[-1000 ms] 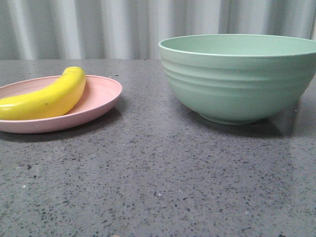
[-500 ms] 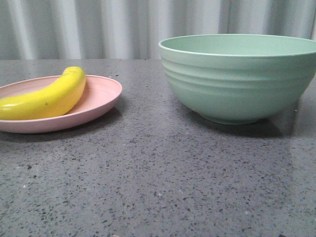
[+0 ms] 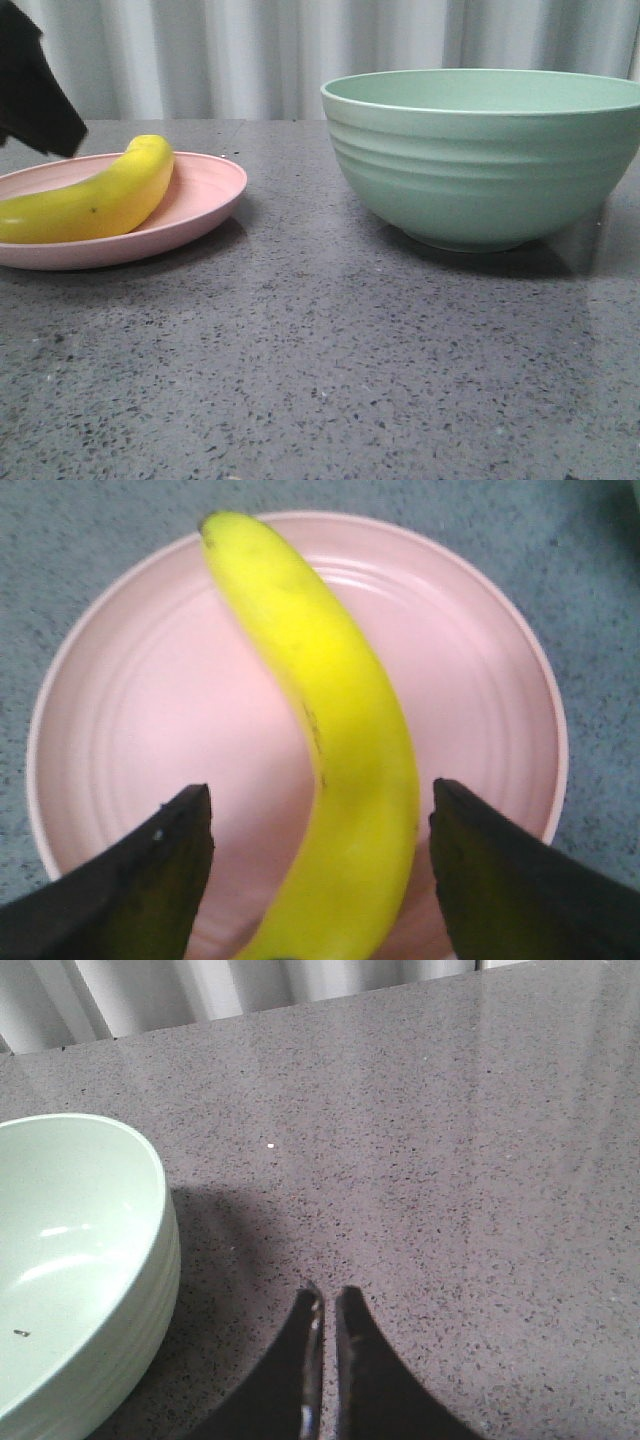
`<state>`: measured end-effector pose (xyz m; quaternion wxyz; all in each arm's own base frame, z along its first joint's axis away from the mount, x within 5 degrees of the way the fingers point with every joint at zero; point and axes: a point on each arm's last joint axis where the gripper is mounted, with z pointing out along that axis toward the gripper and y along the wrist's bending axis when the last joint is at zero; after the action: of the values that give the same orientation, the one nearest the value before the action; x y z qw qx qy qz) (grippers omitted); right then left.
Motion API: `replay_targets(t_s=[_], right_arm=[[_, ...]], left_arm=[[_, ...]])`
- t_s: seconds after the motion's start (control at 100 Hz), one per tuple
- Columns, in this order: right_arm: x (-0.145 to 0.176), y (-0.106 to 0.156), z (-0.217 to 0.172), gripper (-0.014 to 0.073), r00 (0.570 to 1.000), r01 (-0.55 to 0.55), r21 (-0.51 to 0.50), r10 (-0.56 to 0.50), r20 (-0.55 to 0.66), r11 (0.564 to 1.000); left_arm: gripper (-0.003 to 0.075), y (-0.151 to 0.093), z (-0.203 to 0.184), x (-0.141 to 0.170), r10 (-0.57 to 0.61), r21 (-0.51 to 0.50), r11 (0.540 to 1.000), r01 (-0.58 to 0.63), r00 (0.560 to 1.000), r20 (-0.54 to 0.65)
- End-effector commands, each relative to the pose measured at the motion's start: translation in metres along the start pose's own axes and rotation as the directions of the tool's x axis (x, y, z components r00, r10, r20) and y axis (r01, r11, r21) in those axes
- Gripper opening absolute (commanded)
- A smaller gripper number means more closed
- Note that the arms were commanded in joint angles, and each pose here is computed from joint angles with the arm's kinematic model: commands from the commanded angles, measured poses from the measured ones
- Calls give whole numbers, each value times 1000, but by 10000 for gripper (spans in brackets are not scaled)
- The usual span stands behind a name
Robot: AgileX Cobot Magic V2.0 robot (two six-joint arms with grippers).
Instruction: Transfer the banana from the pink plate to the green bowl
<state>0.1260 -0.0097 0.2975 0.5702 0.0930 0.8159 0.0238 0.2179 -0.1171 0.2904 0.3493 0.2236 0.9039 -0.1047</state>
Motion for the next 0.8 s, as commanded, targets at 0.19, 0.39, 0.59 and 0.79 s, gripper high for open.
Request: replay_targets(t_s=[0.19, 0.39, 0.59, 0.79], right_arm=[[-18, 2, -2, -49, 994, 4, -9, -3, 112, 1000], [-18, 2, -2, -49, 995, 2, -9, -1, 103, 1000], [-17, 2, -2, -49, 996, 2, -8, -1, 93, 1000], [-17, 2, -2, -49, 995, 2, -8, -1, 97, 1000]], left_arm=[[430, -7, 18, -23, 29, 27, 999, -27, 997, -68], [430, -7, 32, -21, 28, 28, 999, -25, 992, -125], [430, -7, 43, -17, 27, 28, 999, -23, 986, -167], [365, -7, 48, -15, 27, 28, 999, -22, 982, -187]])
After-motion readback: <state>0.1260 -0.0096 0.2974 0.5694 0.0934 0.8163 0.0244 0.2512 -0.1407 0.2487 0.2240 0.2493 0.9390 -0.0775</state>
